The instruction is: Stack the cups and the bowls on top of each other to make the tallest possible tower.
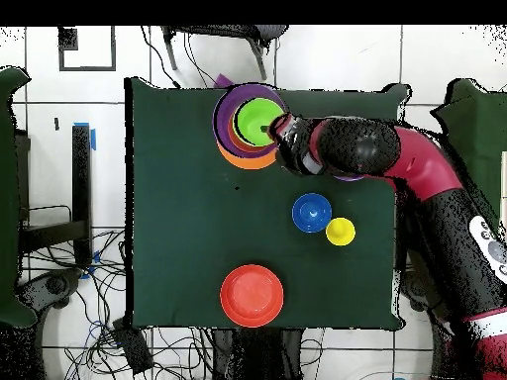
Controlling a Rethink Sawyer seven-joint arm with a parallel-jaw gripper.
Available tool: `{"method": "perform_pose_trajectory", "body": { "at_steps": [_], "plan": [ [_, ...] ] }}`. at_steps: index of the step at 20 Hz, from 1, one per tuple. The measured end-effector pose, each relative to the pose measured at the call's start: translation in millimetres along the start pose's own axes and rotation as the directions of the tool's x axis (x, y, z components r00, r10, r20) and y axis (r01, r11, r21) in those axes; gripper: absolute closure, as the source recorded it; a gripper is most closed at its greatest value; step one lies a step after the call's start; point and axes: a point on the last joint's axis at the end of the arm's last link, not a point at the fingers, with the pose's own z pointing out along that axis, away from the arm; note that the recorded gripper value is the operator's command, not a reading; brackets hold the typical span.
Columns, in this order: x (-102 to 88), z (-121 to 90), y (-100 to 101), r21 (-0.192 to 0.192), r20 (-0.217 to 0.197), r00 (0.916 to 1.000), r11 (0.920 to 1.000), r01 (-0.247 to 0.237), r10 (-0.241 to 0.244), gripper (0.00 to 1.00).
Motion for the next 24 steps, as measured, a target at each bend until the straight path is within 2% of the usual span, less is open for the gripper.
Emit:
{"method": "perform_pose_trajectory", "body": {
  "at_steps": [14,24],
  "plan": [
    [3.3,-7.5,-2.5,0.03,-0.015,0.9999,0.9995,0.005,-0.005,0.0],
    [8.1,-7.5,-6.9,0.054,-0.052,0.9987,0.9985,0.005,-0.002,0.0]
  ]
}}
